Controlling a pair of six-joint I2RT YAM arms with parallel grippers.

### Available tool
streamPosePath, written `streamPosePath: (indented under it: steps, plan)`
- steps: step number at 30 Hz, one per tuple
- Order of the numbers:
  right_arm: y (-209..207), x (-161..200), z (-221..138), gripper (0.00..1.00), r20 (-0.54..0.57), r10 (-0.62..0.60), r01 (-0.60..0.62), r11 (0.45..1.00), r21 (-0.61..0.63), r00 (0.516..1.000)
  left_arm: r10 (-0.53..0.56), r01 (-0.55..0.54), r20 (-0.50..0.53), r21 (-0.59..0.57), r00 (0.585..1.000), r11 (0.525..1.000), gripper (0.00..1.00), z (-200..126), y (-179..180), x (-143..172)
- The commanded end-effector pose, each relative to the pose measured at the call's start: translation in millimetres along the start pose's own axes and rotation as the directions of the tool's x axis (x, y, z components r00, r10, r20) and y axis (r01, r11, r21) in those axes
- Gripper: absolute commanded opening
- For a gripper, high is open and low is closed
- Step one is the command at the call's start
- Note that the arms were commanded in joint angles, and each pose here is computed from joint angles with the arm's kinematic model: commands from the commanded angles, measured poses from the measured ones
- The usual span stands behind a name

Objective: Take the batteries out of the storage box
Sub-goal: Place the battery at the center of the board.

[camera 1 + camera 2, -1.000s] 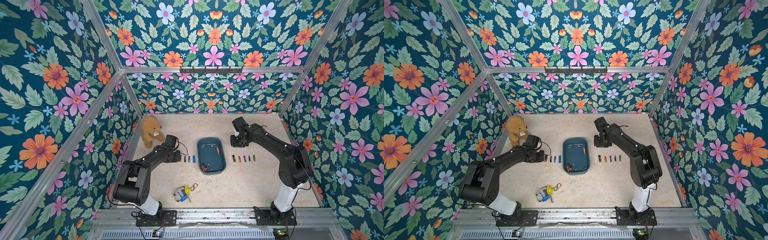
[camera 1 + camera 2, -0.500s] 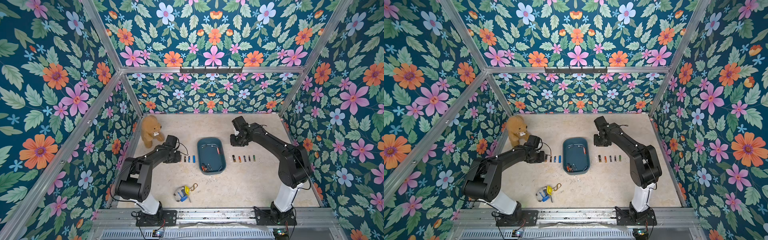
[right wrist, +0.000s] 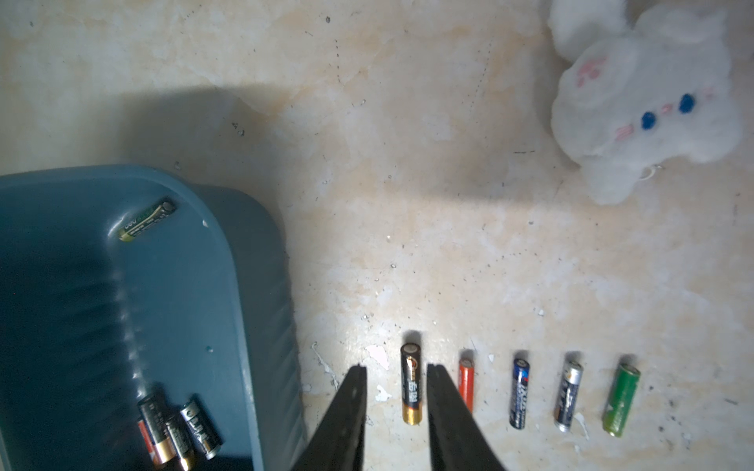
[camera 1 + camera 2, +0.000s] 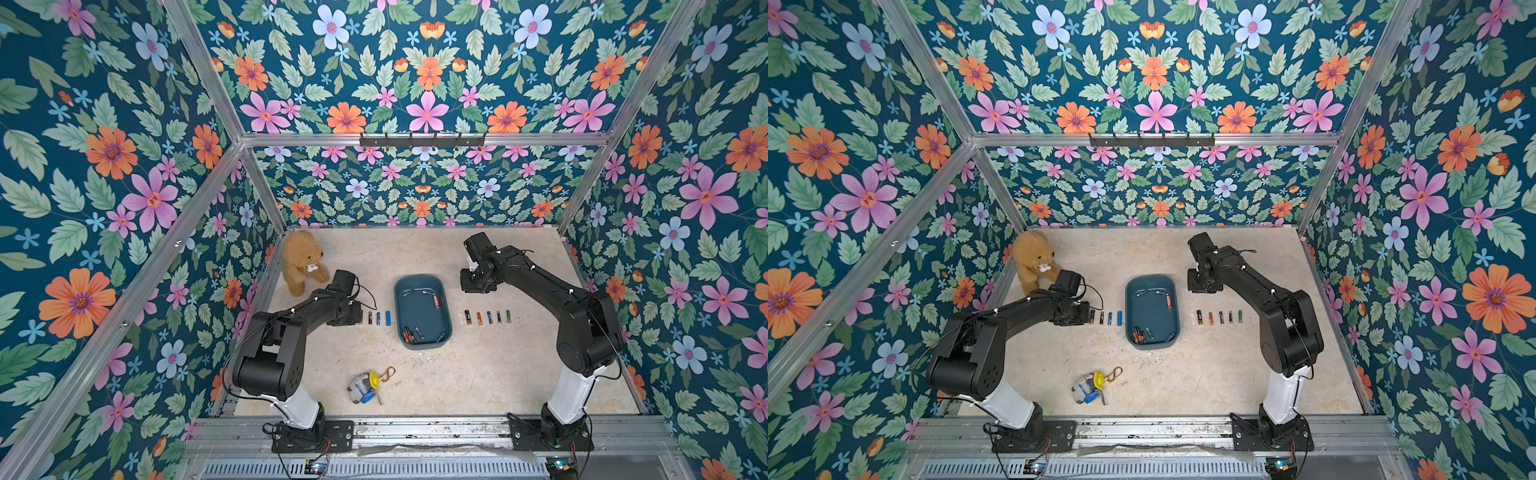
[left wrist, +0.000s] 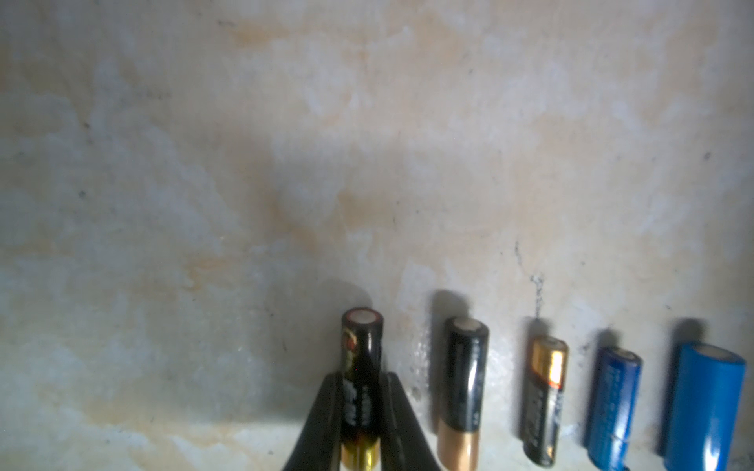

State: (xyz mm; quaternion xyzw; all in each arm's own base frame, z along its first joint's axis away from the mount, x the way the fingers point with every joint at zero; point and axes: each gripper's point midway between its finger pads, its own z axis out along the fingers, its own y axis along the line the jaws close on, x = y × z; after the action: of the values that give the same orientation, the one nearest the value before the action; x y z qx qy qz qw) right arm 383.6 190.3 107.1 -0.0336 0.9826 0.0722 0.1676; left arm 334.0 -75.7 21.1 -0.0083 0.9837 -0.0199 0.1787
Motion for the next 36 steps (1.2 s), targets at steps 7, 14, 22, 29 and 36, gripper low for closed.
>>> streamPosePath:
  steps: [7,14,22,29,36]
  plan:
    - [-1.7,-1.2,-4.8,0.31,0.003,-0.006,0.006,1.0,0.014,1.0,0.003,-0.003,-0.014,-0.012,1.0,1.0,0.22,-2.6,3.4,4.0]
    - [-2.4,-1.2,-6.0,0.32,0.005,-0.004,0.003,1.0,0.016,1.0,0.006,-0.006,-0.016,-0.001,1.0,1.0,0.24,-2.5,1.2,4.1]
    - [-2.1,-2.6,-8.1,0.32,0.009,-0.006,0.005,1.0,0.017,1.0,0.005,-0.005,-0.019,0.006,1.0,1.0,0.26,-1.7,0.0,4.2]
    - [-2.3,-3.2,-9.3,0.32,0.011,-0.006,0.006,1.0,0.019,1.0,0.006,-0.005,-0.008,0.004,1.0,1.0,0.28,-4.4,0.4,2.1]
    - [-3.0,-1.7,-9.2,0.32,0.009,-0.006,0.006,1.0,0.02,1.0,0.009,-0.009,0.006,0.006,1.0,1.0,0.28,-8.1,0.1,-0.1]
